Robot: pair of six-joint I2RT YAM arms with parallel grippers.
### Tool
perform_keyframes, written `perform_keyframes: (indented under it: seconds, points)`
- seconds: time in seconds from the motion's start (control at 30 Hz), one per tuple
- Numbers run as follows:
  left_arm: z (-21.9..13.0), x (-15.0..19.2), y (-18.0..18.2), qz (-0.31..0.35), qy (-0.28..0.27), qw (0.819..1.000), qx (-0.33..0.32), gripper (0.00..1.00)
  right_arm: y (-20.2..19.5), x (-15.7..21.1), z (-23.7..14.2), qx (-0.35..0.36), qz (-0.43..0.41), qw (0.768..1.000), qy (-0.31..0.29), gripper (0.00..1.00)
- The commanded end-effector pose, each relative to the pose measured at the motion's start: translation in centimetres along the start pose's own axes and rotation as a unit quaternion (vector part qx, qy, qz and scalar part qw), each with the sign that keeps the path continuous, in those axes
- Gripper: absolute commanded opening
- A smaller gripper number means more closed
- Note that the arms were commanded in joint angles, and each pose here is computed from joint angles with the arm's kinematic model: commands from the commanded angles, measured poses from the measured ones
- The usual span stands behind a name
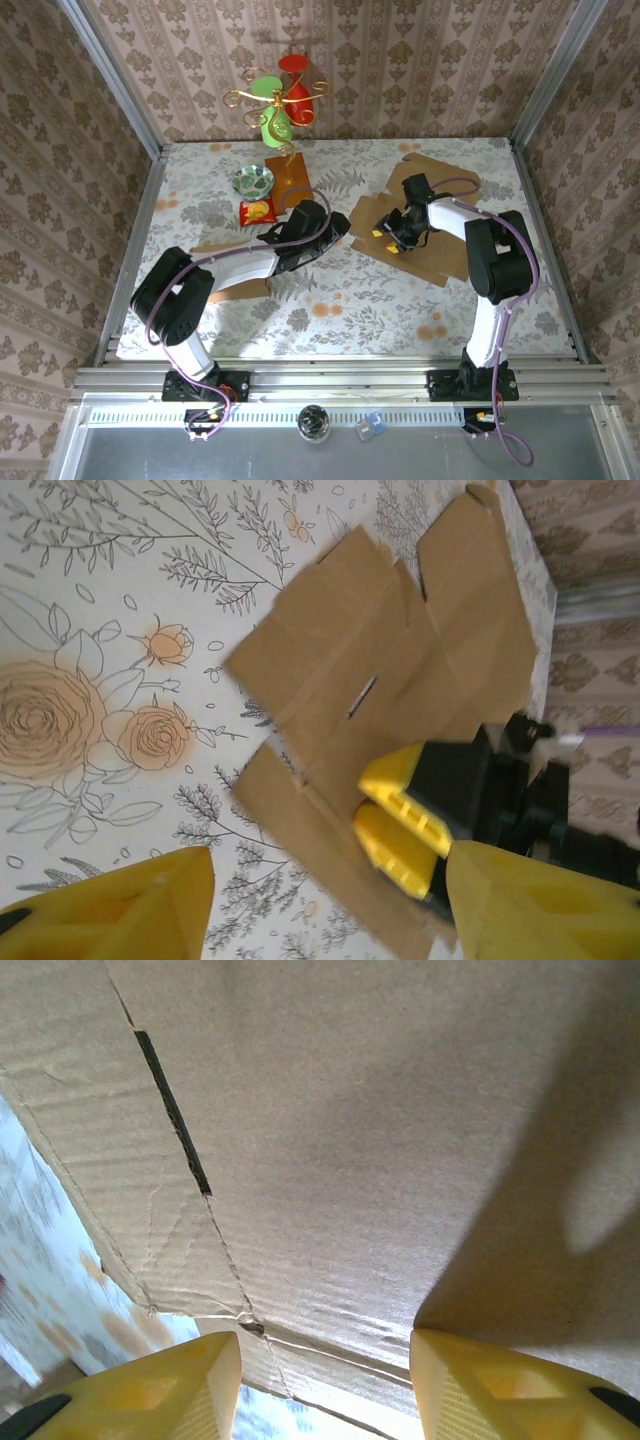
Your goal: Fold the paper box
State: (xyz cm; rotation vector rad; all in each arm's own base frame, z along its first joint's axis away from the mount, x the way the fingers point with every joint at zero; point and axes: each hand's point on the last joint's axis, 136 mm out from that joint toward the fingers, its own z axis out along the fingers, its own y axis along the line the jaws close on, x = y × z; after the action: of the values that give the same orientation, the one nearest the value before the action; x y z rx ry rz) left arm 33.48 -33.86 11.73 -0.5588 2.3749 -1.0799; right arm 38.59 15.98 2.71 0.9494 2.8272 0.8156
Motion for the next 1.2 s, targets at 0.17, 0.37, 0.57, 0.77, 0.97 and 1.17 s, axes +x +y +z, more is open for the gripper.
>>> perform_keyframes:
  seconds: [0.17, 0.37, 0.57, 0.77, 0.97, 1.17]
  points:
    - [0.7, 1.3, 3.4, -0.1, -0.006, 0.995, -0.019, 0.57, 0.9, 5.3, -1.9, -0.009, -0.029, 0.999, 0.027, 0.52]
    - [1.3, 2.1, 4.2, -0.133, -0.011, 0.991, -0.023, 0.56, 2.9, 4.7, -5.3, -0.05, -0.044, 0.998, -0.016, 0.54]
    - [2.8, 2.1, 4.4, -0.161, -0.02, 0.987, -0.017, 0.53, 3.1, 4.5, -7.9, -0.089, -0.024, 0.995, -0.048, 0.54]
    - [3.8, 2.2, 4.9, -0.171, -0.02, 0.985, -0.022, 0.52, 2.8, 4.5, -9.5, -0.106, -0.017, 0.993, -0.057, 0.54]
    - [4.7, 2.0, 5.0, -0.174, -0.026, 0.984, -0.011, 0.47, 2.3, 5.1, -10.4, -0.118, -0.009, 0.991, -0.059, 0.54]
    - [5.4, 1.3, 4.9, -0.172, -0.034, 0.985, 0.0, 0.43, 2.0, 6.0, -11.3, -0.13, -0.005, 0.99, -0.062, 0.54]
